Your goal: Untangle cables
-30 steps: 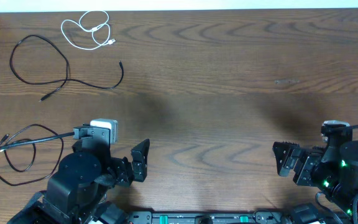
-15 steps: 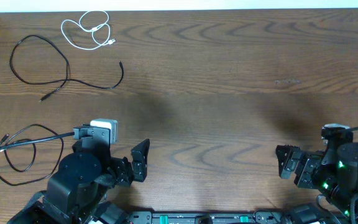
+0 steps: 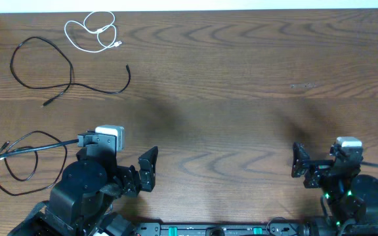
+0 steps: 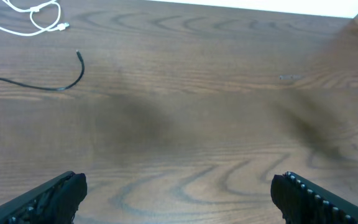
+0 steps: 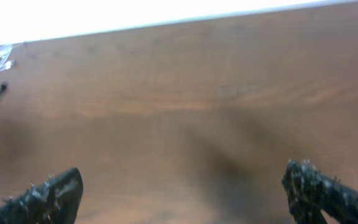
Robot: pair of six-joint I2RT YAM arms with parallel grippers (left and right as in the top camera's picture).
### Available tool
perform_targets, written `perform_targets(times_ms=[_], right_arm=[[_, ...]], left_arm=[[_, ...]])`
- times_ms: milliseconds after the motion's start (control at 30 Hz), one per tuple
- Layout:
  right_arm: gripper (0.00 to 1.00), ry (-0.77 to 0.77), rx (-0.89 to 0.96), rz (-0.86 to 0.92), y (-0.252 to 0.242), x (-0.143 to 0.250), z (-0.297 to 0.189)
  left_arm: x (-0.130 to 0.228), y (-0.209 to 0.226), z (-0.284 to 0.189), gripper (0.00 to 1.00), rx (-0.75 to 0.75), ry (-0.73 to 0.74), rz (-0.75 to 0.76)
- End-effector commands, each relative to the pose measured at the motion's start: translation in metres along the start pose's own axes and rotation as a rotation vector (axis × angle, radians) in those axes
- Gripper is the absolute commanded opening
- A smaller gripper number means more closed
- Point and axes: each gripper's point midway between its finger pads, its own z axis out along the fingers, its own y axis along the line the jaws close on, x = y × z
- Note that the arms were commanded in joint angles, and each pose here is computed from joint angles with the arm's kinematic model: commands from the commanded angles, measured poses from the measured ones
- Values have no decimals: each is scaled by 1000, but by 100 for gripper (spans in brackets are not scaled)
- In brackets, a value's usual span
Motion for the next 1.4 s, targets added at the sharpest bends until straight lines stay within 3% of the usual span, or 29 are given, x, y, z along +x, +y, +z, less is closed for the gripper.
perform_targets(times_ms=[0,533,1367], right_arm=[[99,-45,-19,-62,-1,11,10],[99,-331,-64,-111,0,12,43],[99,-325,-42,-154,-4,24,53]], left_arm=[[0,0,0,100,-3,0,-7],[0,0,0,100,-3,0,-7],[0,0,0,100,-3,0,-7]])
